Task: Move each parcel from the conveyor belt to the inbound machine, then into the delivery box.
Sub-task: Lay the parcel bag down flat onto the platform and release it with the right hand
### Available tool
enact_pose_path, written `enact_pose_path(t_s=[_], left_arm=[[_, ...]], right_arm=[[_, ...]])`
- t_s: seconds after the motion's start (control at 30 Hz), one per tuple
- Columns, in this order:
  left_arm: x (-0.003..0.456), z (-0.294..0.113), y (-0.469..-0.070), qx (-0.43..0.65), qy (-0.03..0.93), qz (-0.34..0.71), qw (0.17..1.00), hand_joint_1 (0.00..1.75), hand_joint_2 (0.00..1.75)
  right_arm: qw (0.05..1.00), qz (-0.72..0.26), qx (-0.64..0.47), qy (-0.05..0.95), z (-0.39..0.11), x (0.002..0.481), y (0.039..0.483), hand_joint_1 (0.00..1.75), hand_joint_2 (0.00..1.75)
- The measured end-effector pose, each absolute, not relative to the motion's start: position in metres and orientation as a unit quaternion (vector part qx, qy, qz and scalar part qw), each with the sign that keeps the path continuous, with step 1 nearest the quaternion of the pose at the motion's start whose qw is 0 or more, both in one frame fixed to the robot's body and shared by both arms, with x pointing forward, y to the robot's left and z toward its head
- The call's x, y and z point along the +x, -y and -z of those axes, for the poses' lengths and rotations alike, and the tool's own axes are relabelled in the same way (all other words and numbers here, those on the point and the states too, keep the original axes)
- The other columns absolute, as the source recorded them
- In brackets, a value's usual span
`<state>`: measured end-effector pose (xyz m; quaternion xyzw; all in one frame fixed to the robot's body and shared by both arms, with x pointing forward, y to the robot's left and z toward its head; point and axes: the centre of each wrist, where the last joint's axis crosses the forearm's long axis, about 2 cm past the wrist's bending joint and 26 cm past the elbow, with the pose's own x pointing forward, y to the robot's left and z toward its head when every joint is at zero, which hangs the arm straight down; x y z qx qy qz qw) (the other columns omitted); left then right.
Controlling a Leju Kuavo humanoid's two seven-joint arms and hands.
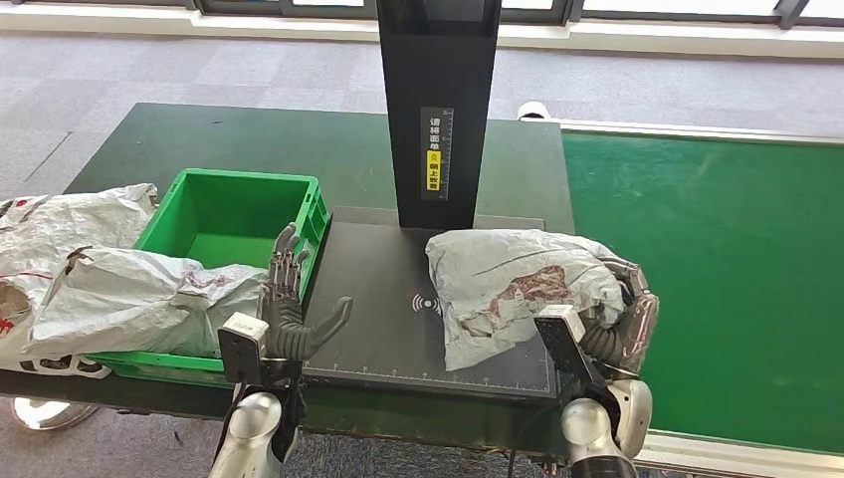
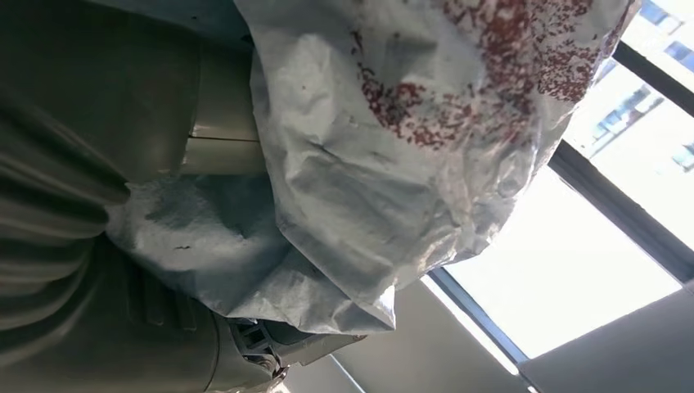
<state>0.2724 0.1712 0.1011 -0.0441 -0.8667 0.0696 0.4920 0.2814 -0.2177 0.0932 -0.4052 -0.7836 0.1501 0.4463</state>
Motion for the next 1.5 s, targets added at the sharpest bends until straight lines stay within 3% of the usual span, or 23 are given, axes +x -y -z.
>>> enact_pose_path(t_s=[0.07,0.1,0.3,0.7,1.43,1.5], left_arm=[[0.272,-0.101,-0.171,-0.045,0.867,-0.069,0.492,0.00,1.75],[0.272,-0.101,-0.171,-0.044,0.867,-0.069,0.492,0.00,1.75],[0.272,-0.101,-0.172,-0.041,0.866,-0.072,0.493,0.00,1.75],[0.272,-0.099,-0.172,-0.041,0.865,-0.070,0.495,0.00,1.75],[0.271,-0.096,-0.171,-0.042,0.863,-0.060,0.500,0.00,1.75],[0.271,-0.096,-0.171,-0.042,0.863,-0.059,0.501,0.00,1.75]], right_arm=[[0.461,-0.161,-0.403,0.774,-0.087,0.286,0.217,0.33,1.75],[0.469,-0.170,-0.400,0.769,-0.083,0.289,0.217,0.02,1.75],[0.528,-0.243,-0.377,0.722,-0.056,0.302,0.209,0.00,1.75],[0.578,-0.292,-0.323,0.690,-0.033,0.298,0.204,0.00,1.75],[0.576,-0.275,-0.258,0.725,-0.025,0.289,0.209,0.00,1.75],[0.567,-0.263,-0.245,0.741,-0.026,0.286,0.211,0.00,0.87]])
